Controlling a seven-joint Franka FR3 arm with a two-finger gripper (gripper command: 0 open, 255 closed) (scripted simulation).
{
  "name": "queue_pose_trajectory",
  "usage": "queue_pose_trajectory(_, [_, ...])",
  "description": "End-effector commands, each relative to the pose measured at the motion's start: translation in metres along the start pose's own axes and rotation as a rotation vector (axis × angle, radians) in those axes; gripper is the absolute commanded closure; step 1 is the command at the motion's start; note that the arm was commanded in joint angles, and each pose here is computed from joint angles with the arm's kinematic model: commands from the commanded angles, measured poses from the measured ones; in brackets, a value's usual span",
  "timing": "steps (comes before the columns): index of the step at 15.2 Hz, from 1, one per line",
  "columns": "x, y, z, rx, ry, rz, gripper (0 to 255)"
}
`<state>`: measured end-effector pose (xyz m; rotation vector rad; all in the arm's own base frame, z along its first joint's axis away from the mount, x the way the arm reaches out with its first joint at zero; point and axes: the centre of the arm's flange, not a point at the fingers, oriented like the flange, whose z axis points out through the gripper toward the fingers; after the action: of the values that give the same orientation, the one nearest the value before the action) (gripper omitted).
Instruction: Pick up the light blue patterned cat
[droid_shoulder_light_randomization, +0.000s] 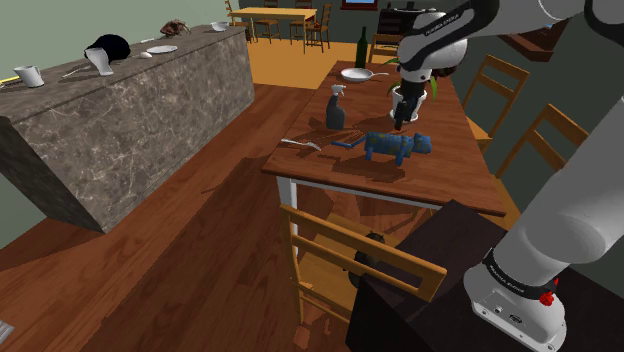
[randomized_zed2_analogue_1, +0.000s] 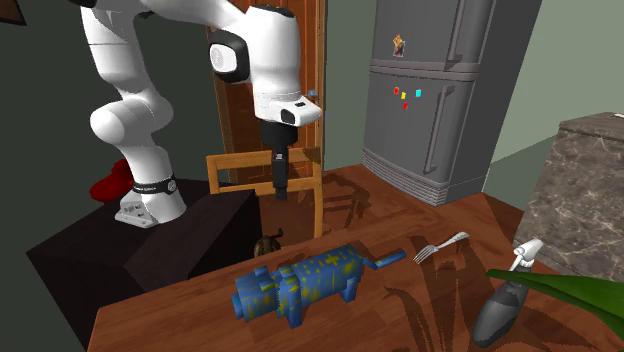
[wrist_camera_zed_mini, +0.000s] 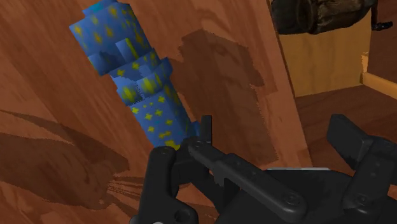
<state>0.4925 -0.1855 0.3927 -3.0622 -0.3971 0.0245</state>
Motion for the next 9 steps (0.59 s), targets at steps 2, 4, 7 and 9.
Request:
queue_pose_trajectory(2, [0.025, 0.019, 0.024, -0.009, -0.003, -0.054, 0])
queue_pose_trajectory(4, [0.041, 0.032, 0.039, -0.015, -0.004, -0.087, 0])
queue_pose_trajectory(7, [0.066, 0.051, 0.063, -0.023, -0.006, -0.138, 0])
queue_pose_trajectory(9, [0.083, 0.063, 0.078, -0.028, -0.008, -0.172, 0])
